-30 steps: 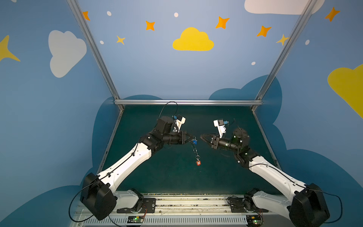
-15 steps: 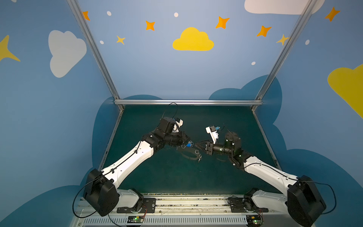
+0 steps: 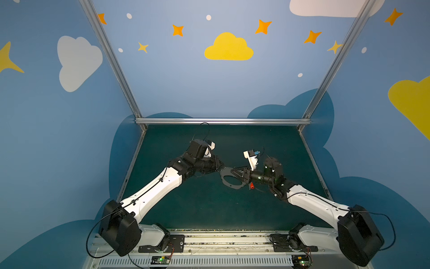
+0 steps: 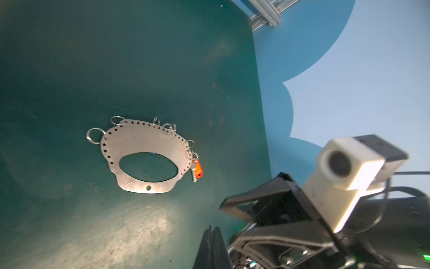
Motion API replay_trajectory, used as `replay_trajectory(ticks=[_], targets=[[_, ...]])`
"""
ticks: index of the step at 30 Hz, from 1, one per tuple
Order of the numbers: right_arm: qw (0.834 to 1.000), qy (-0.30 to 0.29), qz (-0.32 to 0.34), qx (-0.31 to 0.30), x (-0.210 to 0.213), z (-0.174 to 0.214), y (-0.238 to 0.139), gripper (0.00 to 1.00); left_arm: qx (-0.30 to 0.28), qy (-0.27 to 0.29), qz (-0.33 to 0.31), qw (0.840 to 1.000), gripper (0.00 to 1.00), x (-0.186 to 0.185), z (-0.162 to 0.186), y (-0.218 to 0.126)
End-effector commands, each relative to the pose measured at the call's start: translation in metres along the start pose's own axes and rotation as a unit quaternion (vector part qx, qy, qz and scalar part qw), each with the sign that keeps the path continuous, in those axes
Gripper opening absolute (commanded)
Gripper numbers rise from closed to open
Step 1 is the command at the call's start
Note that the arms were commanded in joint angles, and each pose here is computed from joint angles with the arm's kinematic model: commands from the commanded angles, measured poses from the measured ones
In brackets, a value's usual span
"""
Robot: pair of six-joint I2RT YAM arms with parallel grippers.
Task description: Put the keys on the keyring
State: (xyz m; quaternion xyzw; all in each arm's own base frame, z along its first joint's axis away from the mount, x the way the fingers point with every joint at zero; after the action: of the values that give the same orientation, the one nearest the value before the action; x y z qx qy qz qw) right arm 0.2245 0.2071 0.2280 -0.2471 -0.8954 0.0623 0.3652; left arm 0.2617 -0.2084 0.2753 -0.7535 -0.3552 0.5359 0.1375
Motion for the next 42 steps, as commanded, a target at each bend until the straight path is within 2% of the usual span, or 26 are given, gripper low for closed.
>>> replay_trajectory(ticks=[1,3,8,12,15,17,23,30,34,37,42], targets=[[0.995,0.018,0.103,0.006,-0.025,0.007,-0.013,0.37,0.025,-0.012,-0.055,0.998,0.22,0.022,0.008,0.017],[0.990,0.024,0.139,0.005,-0.034,0.007,-0.018,0.38,0.040,-0.019,-0.059,0.997,0.24,0.030,0.011,0.030],[0.975,0.052,0.213,0.036,-0.063,0.005,-0.013,0.39,0.064,-0.042,-0.084,0.994,0.39,0.048,0.017,0.067],[0.969,0.071,0.226,0.069,-0.080,0.009,0.002,0.39,0.081,-0.038,-0.111,0.990,0.46,0.051,0.018,0.093],[0.967,0.083,0.228,0.071,-0.090,0.014,0.010,0.39,0.100,-0.034,-0.126,0.986,0.49,0.055,0.019,0.115],[0.959,0.094,0.258,0.070,-0.100,0.015,0.011,0.41,0.118,-0.036,-0.127,0.984,0.50,0.057,0.023,0.129],[0.955,0.106,0.262,0.085,-0.124,0.013,0.019,0.45,0.175,-0.027,-0.160,0.971,0.48,0.068,0.045,0.160],[0.964,0.127,0.216,0.092,-0.143,0.015,0.035,0.47,0.200,-0.038,-0.211,0.956,0.43,0.090,0.062,0.157],[0.969,0.143,0.167,0.112,-0.149,0.017,0.047,0.47,0.222,-0.043,-0.241,0.944,0.42,0.102,0.072,0.150],[0.971,0.156,0.139,0.112,-0.150,0.023,0.052,0.47,0.232,-0.047,-0.263,0.935,0.37,0.110,0.077,0.139],[0.972,0.169,0.115,0.111,-0.152,0.031,0.055,0.45,0.238,-0.056,-0.288,0.926,0.34,0.123,0.084,0.116]])
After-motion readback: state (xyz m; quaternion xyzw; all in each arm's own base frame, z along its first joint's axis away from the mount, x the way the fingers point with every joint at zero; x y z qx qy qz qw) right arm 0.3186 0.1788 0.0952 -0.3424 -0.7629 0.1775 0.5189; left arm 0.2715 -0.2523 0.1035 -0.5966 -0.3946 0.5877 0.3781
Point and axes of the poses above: each gripper's point midway between its finger pads, its own y axis out along the fingers, its own x axis along the line the jaws close on, z = x × y, the point moved 9 cm from there along -y, back along the fingers, and after that the axes turned 1 degree about y, right-handed, at the moved point
